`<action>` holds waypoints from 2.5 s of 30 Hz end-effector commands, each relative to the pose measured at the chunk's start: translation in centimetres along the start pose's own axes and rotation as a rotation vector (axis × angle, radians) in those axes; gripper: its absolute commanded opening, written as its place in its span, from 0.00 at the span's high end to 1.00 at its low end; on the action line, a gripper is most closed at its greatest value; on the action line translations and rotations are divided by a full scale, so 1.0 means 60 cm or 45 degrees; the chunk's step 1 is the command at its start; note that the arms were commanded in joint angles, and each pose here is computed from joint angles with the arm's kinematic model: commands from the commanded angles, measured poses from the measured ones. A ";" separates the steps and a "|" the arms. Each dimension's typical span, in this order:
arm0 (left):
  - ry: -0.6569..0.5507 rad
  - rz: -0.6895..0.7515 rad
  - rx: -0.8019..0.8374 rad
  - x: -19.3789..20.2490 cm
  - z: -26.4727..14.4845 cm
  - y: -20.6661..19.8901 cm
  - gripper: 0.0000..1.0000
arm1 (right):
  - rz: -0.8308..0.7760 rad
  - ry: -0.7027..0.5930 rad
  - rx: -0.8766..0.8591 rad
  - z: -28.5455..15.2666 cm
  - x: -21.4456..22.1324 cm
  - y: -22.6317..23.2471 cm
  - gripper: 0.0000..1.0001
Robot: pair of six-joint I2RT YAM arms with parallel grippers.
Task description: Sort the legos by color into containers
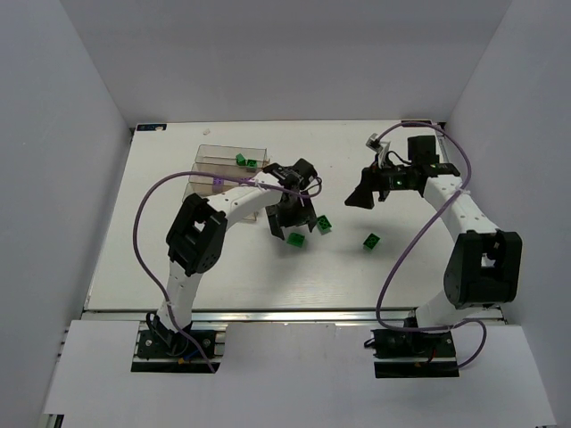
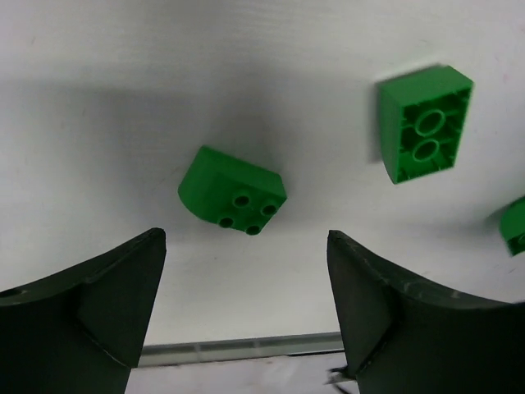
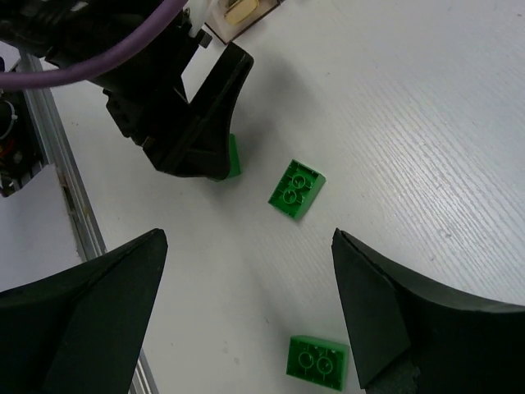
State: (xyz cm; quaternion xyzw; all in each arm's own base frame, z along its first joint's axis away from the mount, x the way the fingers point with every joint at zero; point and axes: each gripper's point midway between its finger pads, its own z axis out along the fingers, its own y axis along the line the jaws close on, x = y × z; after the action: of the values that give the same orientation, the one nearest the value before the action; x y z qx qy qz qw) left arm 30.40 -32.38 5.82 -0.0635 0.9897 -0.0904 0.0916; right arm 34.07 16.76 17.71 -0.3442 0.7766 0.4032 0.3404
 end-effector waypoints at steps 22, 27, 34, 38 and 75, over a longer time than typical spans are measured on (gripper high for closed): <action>-0.069 -0.792 -0.102 -0.012 0.027 -0.027 0.17 | -0.034 -0.154 0.100 -0.083 -0.006 0.007 0.14; -0.075 -0.809 -0.139 -0.001 0.042 -0.007 0.24 | 0.001 -0.168 0.092 -0.088 -0.001 0.003 0.14; -0.077 -0.801 -0.111 -0.008 0.057 -0.020 0.66 | -0.010 -0.165 0.103 -0.095 -0.003 0.001 0.15; -0.186 -0.695 -0.040 -0.050 0.014 -0.042 0.84 | -0.042 -0.144 0.097 -0.097 0.006 0.006 0.19; -0.831 -0.521 -0.194 -0.503 -0.098 0.259 0.29 | -0.060 0.298 0.374 0.139 0.083 -0.047 0.18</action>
State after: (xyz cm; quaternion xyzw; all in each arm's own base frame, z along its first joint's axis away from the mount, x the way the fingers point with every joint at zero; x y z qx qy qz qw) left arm 56.53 -12.42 11.13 -0.2888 0.8874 0.0129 0.3590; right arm 34.17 20.68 8.23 -0.3533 0.8554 0.2527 0.2820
